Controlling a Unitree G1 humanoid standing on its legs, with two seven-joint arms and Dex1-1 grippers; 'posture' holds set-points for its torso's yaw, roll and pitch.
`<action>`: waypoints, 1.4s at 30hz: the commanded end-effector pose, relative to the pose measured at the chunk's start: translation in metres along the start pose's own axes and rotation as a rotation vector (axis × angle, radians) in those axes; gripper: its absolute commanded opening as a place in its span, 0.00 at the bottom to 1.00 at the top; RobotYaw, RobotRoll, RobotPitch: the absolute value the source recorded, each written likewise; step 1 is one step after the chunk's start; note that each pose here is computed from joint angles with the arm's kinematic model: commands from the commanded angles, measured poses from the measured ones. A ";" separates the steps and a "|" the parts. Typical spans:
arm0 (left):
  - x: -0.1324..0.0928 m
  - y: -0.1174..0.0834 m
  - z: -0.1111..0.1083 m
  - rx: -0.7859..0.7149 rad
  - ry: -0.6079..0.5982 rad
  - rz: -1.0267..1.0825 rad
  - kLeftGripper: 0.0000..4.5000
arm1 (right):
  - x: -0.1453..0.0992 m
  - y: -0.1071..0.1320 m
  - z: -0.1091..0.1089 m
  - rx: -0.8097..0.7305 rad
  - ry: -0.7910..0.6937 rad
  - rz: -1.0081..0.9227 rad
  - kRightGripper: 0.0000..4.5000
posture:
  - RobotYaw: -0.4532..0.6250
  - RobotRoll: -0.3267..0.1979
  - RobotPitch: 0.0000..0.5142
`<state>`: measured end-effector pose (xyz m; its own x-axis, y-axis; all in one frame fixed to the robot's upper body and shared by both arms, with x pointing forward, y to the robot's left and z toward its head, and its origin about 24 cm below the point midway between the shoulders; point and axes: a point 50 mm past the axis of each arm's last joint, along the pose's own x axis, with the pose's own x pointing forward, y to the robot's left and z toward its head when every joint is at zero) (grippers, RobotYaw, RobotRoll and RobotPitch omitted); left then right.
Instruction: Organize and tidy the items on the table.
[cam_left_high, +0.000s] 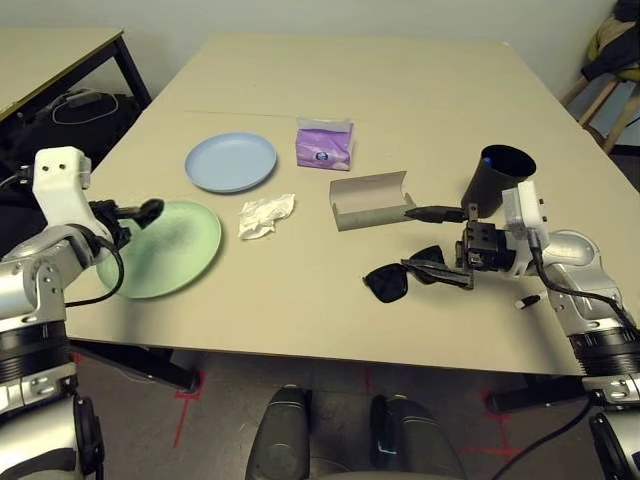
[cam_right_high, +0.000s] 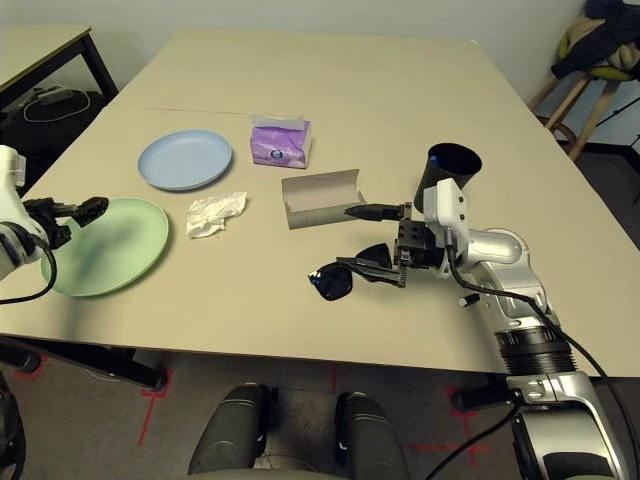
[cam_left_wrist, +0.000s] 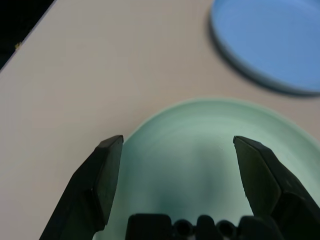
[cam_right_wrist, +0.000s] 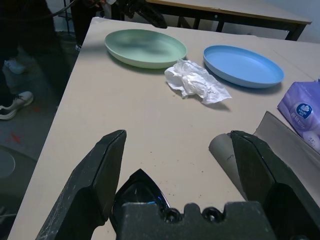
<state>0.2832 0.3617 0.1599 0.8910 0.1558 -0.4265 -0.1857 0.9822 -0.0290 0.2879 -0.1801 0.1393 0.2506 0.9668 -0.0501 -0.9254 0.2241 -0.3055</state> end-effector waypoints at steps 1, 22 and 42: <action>0.000 0.011 -0.003 0.012 0.050 0.042 0.99 | 0.003 0.000 0.005 -0.010 -0.015 0.008 1.00 | 0.66 0.62 0.14; 0.005 0.026 -0.021 0.023 0.143 0.110 0.69 | 0.004 0.003 0.007 -0.011 -0.012 0.002 1.00 | 0.65 0.62 0.14; 0.005 0.019 -0.019 -0.026 0.118 0.075 0.01 | 0.001 0.001 0.007 -0.022 0.003 -0.018 1.00 | 0.65 0.62 0.13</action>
<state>0.2768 0.3807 0.1445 0.8314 0.2111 -0.5140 -0.2503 0.9681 -0.0073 0.2868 -0.1771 0.1438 0.2641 0.9637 -0.0397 -0.9187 0.2388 -0.3146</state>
